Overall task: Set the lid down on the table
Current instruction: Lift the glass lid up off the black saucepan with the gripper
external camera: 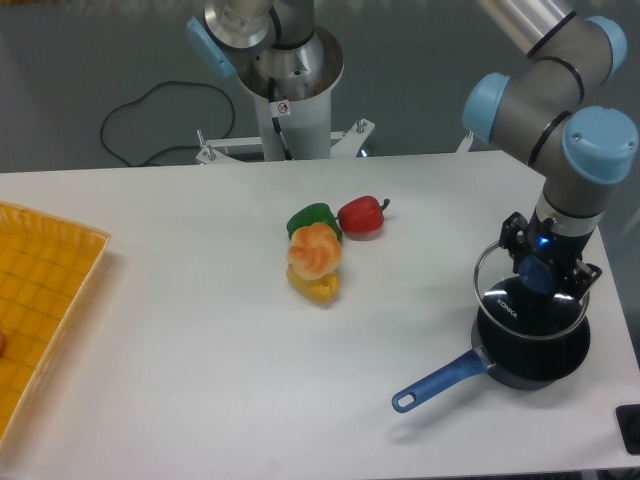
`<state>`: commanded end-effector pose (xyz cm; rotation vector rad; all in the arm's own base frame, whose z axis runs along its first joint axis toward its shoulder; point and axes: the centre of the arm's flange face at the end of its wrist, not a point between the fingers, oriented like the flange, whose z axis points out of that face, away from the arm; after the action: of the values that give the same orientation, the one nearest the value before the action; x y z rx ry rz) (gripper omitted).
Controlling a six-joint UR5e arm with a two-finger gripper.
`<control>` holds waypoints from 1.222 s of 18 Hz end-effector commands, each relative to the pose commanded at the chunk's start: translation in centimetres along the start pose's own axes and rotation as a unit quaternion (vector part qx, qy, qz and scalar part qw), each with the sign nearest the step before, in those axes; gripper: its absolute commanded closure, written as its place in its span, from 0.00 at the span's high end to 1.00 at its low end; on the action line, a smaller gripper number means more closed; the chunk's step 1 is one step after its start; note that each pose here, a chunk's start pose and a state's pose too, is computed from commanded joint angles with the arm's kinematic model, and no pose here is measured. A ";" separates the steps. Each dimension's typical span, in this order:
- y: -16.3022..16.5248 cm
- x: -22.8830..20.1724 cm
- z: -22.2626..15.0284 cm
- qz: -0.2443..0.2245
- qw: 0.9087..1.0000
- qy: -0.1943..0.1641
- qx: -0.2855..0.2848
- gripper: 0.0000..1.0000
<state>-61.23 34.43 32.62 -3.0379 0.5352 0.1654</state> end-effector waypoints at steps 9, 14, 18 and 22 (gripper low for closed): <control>4.0 1.2 -0.7 -0.012 1.000 -0.001 0.009 0.67; 7.6 3.2 -1.3 -0.006 1.000 -0.011 0.010 0.67; 9.5 4.4 -1.1 -0.001 1.000 -0.010 0.008 0.67; 11.1 5.7 0.5 0.015 1.000 0.008 0.010 0.67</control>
<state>-59.73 22.10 31.08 -3.0161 0.5806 0.1359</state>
